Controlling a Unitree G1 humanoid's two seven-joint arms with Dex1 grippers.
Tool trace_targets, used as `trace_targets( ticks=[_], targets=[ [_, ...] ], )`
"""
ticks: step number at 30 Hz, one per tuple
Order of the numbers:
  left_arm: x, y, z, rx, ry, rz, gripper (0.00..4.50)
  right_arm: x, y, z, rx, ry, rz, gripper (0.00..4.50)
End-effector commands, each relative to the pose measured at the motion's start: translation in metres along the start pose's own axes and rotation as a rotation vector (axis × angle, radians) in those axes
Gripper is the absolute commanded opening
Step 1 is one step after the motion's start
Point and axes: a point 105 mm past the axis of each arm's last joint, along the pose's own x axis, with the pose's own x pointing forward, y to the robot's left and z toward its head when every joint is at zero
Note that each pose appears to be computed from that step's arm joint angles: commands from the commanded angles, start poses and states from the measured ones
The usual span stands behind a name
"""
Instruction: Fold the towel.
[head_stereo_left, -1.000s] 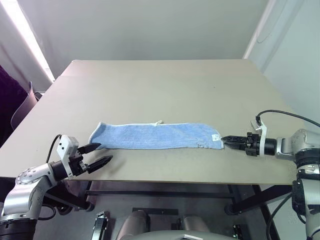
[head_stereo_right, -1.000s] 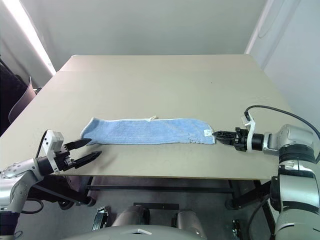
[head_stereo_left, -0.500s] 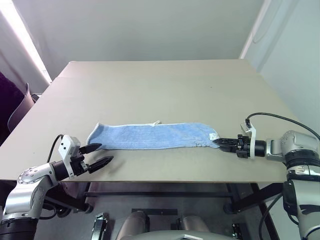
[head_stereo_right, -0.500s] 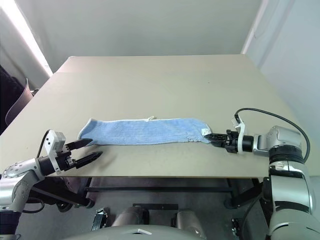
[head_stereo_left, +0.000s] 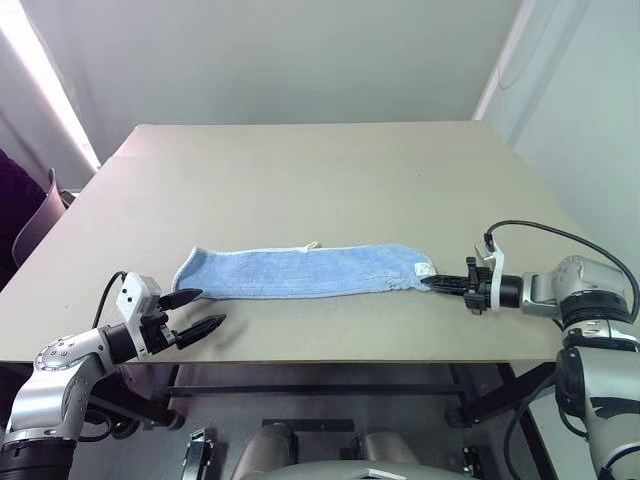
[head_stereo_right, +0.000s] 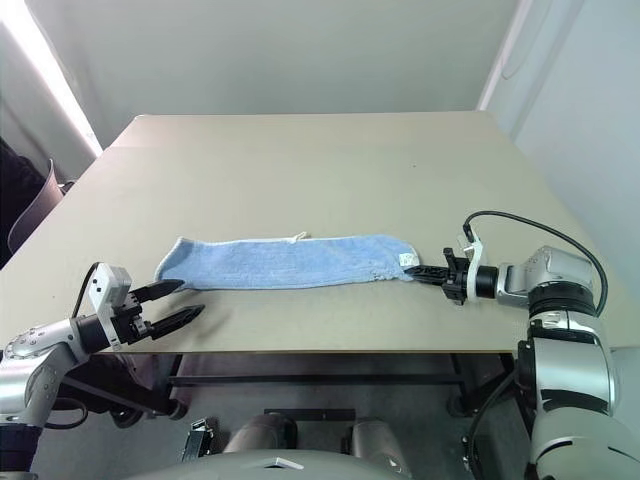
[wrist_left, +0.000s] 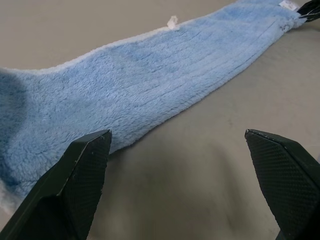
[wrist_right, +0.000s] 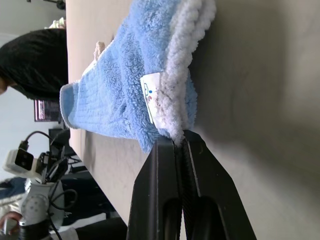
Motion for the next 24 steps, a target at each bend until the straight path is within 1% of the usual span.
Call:
trace_targets(
  ticks=[1, 4, 7, 10, 13, 16, 19, 24],
  targets=[
    [-0.002, 0.004, 0.010, 0.043, -0.018, 0.010, 4.50, -0.019, 0.032, 0.026, -0.154, -0.066, 0.059, 0.03],
    [-0.001, 0.006, 0.010, 0.044, -0.018, 0.011, 4.50, -0.023, 0.050, 0.033, -0.267, -0.070, 0.072, 0.03],
    [0.000, 0.007, 0.012, 0.047, -0.021, 0.013, 4.50, -0.020, 0.075, 0.033, -0.488, -0.032, 0.105, 0.03],
    [0.001, 0.008, 0.012, 0.049, -0.022, 0.013, 4.50, -0.013, 0.093, 0.028, -0.605, 0.004, 0.150, 0.03],
    [0.000, 0.007, 0.014, 0.052, -0.027, 0.016, 4.50, 0.002, 0.114, 0.015, -0.717, 0.088, 0.216, 0.03],
    [-0.003, 0.007, 0.013, 0.053, -0.025, 0.022, 4.50, 0.014, 0.123, 0.003, -0.789, 0.176, 0.250, 0.03],
    [-0.004, 0.007, 0.011, 0.055, -0.019, 0.029, 4.50, 0.036, 0.130, -0.008, -0.866, 0.264, 0.277, 0.03],
    [-0.002, 0.005, 0.011, 0.053, -0.031, 0.034, 4.50, 0.075, 0.144, -0.021, -0.953, 0.359, 0.336, 0.03]
  ],
)
